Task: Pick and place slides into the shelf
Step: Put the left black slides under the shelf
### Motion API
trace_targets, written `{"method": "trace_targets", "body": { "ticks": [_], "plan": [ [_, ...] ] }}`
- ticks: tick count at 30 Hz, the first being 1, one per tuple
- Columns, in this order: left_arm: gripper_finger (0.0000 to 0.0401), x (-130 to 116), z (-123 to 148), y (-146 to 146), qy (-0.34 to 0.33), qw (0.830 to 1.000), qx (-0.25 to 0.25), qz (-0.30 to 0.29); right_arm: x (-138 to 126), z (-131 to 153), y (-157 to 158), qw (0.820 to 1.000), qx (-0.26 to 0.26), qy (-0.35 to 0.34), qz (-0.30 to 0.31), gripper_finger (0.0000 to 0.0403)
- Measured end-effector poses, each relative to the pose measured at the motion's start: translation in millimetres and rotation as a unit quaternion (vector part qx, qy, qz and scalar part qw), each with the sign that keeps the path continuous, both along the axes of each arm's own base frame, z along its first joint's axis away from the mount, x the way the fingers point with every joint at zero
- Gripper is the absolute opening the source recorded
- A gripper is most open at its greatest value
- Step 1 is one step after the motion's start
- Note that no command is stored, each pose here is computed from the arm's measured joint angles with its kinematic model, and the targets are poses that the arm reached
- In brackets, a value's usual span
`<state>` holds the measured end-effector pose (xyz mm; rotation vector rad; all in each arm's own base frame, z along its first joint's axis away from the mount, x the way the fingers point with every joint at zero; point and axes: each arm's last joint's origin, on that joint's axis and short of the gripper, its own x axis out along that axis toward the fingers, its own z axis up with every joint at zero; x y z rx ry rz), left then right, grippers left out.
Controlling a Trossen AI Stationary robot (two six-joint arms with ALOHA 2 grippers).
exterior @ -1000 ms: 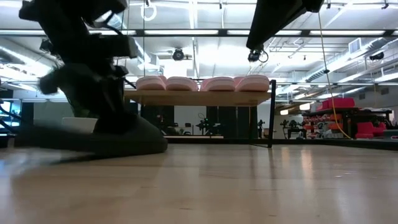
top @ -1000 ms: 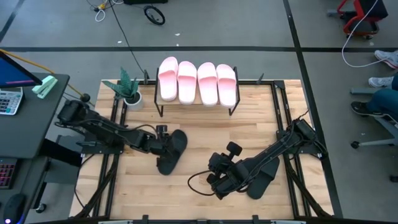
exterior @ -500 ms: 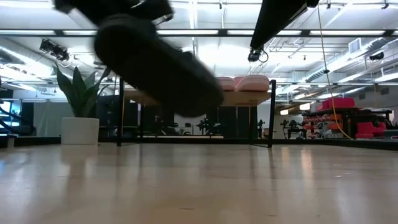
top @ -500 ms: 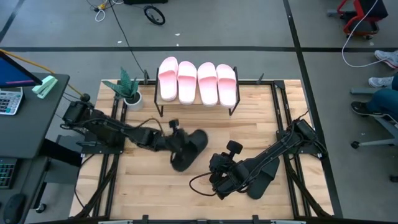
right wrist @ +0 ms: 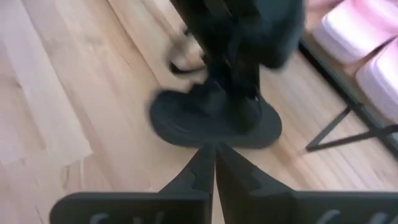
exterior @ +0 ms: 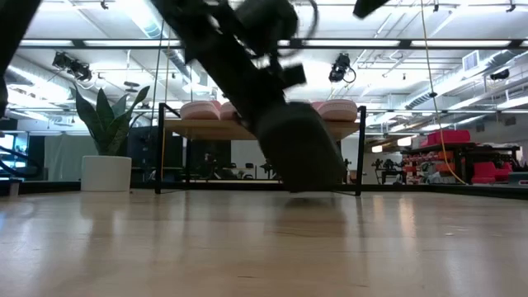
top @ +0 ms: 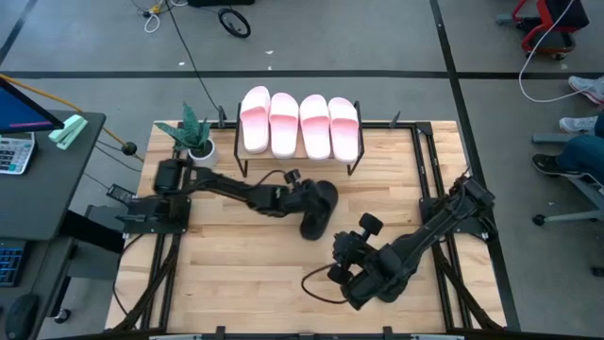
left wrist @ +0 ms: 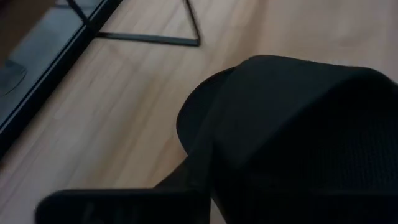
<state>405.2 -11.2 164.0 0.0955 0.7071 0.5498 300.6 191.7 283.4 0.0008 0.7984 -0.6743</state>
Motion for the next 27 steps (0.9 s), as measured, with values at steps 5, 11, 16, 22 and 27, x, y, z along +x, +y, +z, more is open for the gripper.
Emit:
{"method": "trace_targets", "body": {
  "ticks": [5, 11, 16, 22, 27],
  "plan": [
    [0.0085, 21.5, -10.0, 17.4, 0.022, 0.999, 0.002, 0.024, -6.8, 4.6, 9.6, 0.999, -0.02, -0.031, 0.013, 0.002],
    [0.0121, 29.8, 0.0, 25.2, 0.047, 0.998, 0.002, 0.032, -8.4, 3.1, 14.2, 0.999, -0.005, -0.045, 0.004, 0.002],
    [0.0157, 36.8, 13.1, 29.6, 0.026, 0.999, 0.001, 0.038, -3.8, -4.0, 18.3, 0.999, 0.009, -0.039, 0.007, 0.002],
    [0.0183, 42.6, 21.5, 18.0, 0.015, 0.999, -0.033, -0.005, -3.8, -28.8, 27.6, 0.998, 0.045, -0.048, 0.019, 0.002],
    [0.0179, 41.5, 20.4, 4.2, 0.026, 0.998, -0.043, -0.03, -9.5, -55.5, 26.1, 0.998, 0.044, -0.04, 0.014, 0.002]
  ]
}}
